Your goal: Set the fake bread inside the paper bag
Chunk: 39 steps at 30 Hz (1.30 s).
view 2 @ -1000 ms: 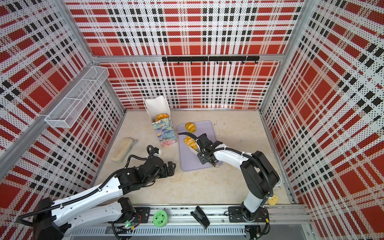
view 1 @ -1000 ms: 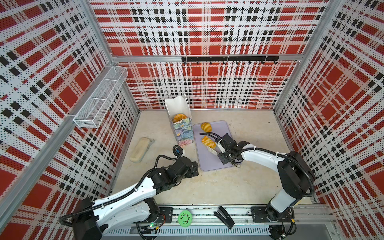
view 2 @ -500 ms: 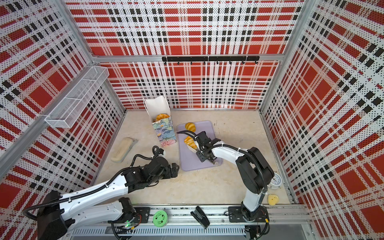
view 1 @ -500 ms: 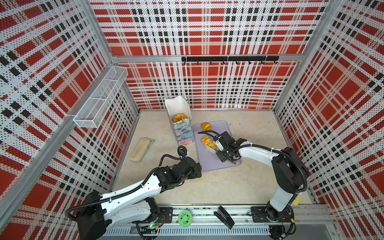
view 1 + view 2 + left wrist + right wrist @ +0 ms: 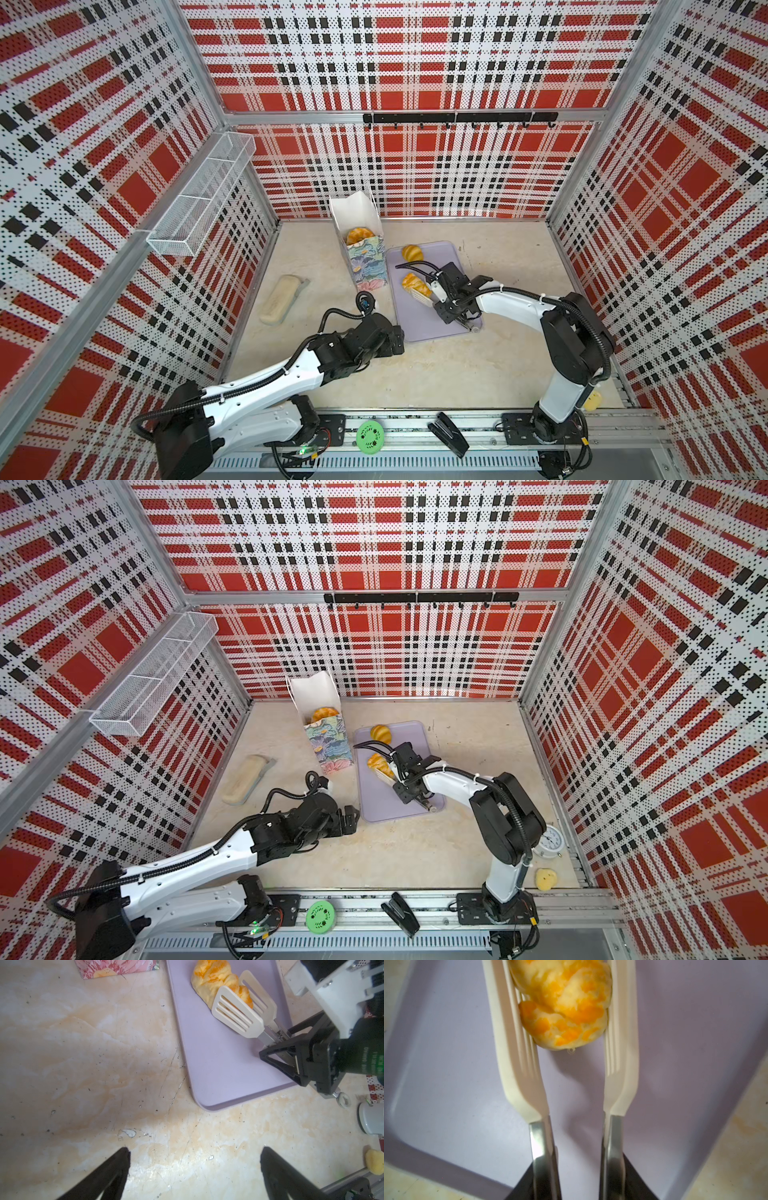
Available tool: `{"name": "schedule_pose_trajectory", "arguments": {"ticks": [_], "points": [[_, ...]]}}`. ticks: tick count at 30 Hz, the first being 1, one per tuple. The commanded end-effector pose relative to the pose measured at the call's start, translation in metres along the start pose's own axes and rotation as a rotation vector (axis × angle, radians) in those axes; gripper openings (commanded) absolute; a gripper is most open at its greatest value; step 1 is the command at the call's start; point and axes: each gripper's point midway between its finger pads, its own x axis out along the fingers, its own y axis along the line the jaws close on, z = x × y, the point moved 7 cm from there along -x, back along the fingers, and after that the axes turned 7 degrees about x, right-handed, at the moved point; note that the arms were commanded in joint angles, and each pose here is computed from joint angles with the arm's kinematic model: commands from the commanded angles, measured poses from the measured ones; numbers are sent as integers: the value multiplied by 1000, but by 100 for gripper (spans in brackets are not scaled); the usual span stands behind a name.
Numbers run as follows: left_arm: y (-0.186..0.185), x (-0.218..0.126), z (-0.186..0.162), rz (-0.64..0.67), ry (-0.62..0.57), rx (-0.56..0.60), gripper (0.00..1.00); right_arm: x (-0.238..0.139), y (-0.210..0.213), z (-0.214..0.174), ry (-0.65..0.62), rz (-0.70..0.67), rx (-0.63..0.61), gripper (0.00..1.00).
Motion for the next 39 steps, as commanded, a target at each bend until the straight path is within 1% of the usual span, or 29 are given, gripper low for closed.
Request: {"name": "schedule_pose_trajectory", "arguments": {"ticks": [1,5,13,25,39], "points": [[-8,-7,11,-25,-43,-3,100,-9,1,12,-32,17,1,44],[-10,-11,14,-32,-55,-2,100,-15,-1,11,-36,22,32,39],[-16,-20,24,-53,-78,27,99,-36,1,15,-103,69,90,36],[-18,-36,36,-51,-130,43,99,-65,2,16,-186,111,127,36],[-16,-58,52,-16,-203,46,99,-98,7,22,-280,198,156,37]]}}
